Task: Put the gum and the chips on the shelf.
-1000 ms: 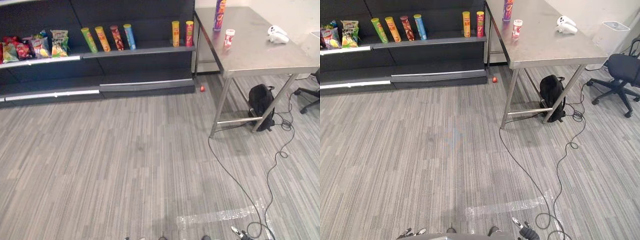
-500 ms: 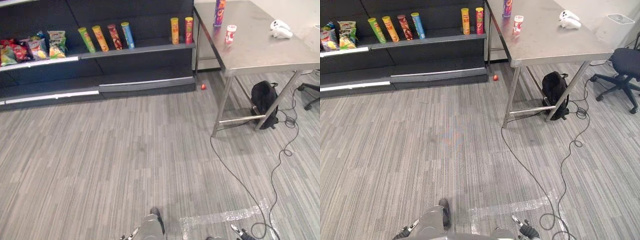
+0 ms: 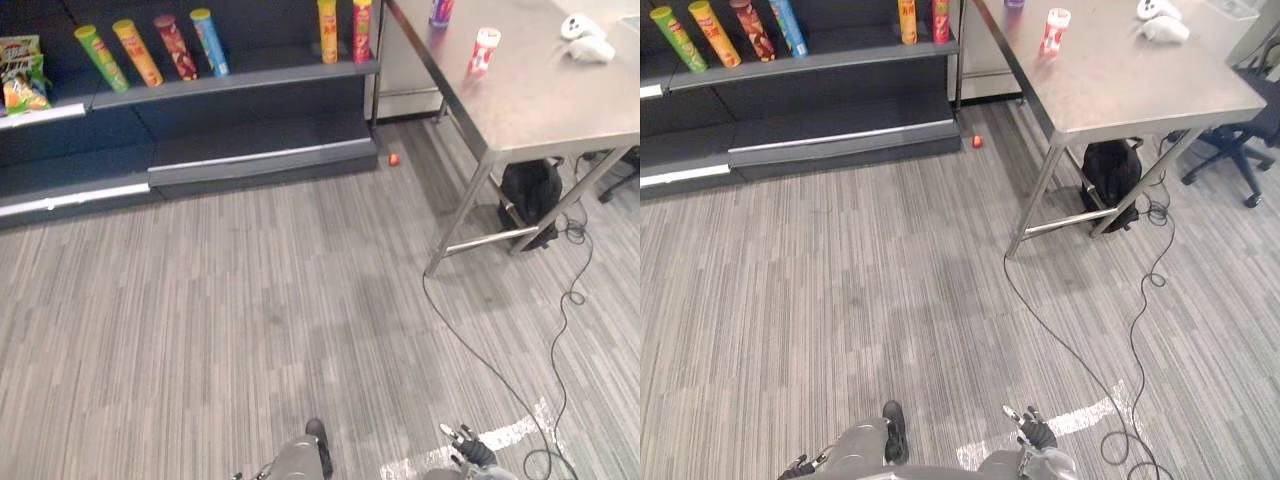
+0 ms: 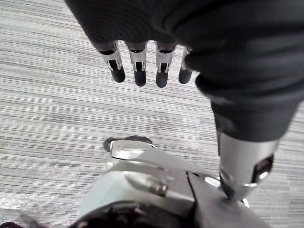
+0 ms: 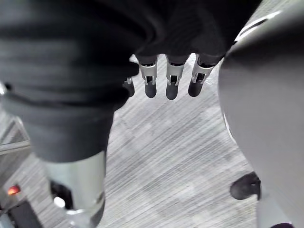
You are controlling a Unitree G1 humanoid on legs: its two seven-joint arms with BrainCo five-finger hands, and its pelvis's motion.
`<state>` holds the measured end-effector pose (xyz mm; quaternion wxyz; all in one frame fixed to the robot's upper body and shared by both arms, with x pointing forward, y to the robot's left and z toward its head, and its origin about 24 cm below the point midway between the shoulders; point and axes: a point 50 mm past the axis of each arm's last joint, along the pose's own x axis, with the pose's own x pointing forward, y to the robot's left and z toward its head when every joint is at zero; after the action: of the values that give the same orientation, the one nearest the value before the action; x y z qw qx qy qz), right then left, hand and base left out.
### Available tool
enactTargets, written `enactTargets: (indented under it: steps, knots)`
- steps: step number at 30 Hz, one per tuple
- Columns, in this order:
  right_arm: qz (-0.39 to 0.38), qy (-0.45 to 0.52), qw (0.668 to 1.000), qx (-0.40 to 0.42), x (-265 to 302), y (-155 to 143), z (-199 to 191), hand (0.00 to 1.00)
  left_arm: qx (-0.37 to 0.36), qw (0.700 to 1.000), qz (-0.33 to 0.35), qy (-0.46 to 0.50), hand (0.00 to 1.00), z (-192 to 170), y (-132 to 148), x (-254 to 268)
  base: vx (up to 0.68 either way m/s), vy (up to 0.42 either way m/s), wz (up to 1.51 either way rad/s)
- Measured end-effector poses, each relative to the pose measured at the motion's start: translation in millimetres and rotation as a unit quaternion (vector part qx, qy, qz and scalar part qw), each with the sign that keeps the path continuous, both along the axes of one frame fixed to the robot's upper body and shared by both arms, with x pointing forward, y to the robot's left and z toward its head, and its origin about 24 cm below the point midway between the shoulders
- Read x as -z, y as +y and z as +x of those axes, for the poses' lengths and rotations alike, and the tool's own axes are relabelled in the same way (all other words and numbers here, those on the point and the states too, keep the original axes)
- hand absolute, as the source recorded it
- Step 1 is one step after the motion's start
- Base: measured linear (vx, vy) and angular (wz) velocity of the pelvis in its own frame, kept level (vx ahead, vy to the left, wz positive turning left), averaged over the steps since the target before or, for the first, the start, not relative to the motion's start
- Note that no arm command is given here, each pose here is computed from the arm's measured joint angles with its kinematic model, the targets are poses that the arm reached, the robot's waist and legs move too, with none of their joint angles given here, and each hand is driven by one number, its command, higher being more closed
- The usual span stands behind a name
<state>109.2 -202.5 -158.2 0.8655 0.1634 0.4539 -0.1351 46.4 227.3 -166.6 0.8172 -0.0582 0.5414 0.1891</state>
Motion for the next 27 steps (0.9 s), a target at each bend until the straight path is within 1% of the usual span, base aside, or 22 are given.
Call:
enactTargets:
  steps: [4,6,8,9,10,12,15,23,24,27]
  knots:
    - [-0.007,-0.026,1.000,0.004,-4.8,-4.5,9.6,0.00,0.009,1.000,0.001,-0.015,0.00,12.0,-0.8,-1.6,0.30,-0.044,0.17]
    - [-0.008,-0.037,0.999,0.000,-7.1,-5.4,14.2,0.00,-0.009,1.000,-0.001,-0.024,0.00,14.7,-1.9,-2.1,0.28,-0.214,0.39]
    - [-0.003,-0.026,1.000,0.004,-4.7,-5.0,7.6,0.00,-0.022,0.999,0.002,-0.034,0.00,18.9,1.4,-3.6,0.23,-0.228,0.48]
    - [0.001,-0.012,1.000,0.016,-2.5,-6.0,3.6,0.00,-0.040,0.998,-0.002,-0.043,0.00,25.0,-0.2,-3.9,0.23,-0.138,0.03]
    - [0.001,-0.006,0.999,0.044,-1.6,-12.3,-3.1,0.00,-0.052,0.998,-0.017,-0.041,0.00,22.4,-10.5,-1.3,0.29,-0.172,-0.07]
    - [-0.007,-0.006,0.998,0.058,-2.8,-19.1,-3.0,0.00,-0.069,0.996,-0.024,-0.044,0.00,22.4,-15.2,-0.3,0.22,-0.117,-0.01]
    - [-0.013,0.015,0.999,0.044,0.3,-19.7,-16.5,0.00,-0.083,0.995,-0.031,-0.052,0.00,23.8,-17.7,-0.3,0.15,-0.099,0.16]
    - [-0.015,0.054,0.997,0.048,5.7,-21.5,-44.4,0.00,-0.082,0.995,-0.026,-0.050,0.00,21.2,-16.0,-0.3,0.23,-0.047,0.25]
    - [-0.019,0.056,0.997,0.048,5.4,-24.3,-46.4,0.00,-0.084,0.995,-0.026,-0.044,0.00,15.5,-15.8,0.5,0.36,0.046,0.03]
    - [-0.018,0.046,0.998,0.047,4.4,-21.2,-40.9,0.00,-0.100,0.993,-0.020,-0.055,0.00,18.0,-10.2,-1.6,0.36,0.068,-0.07]
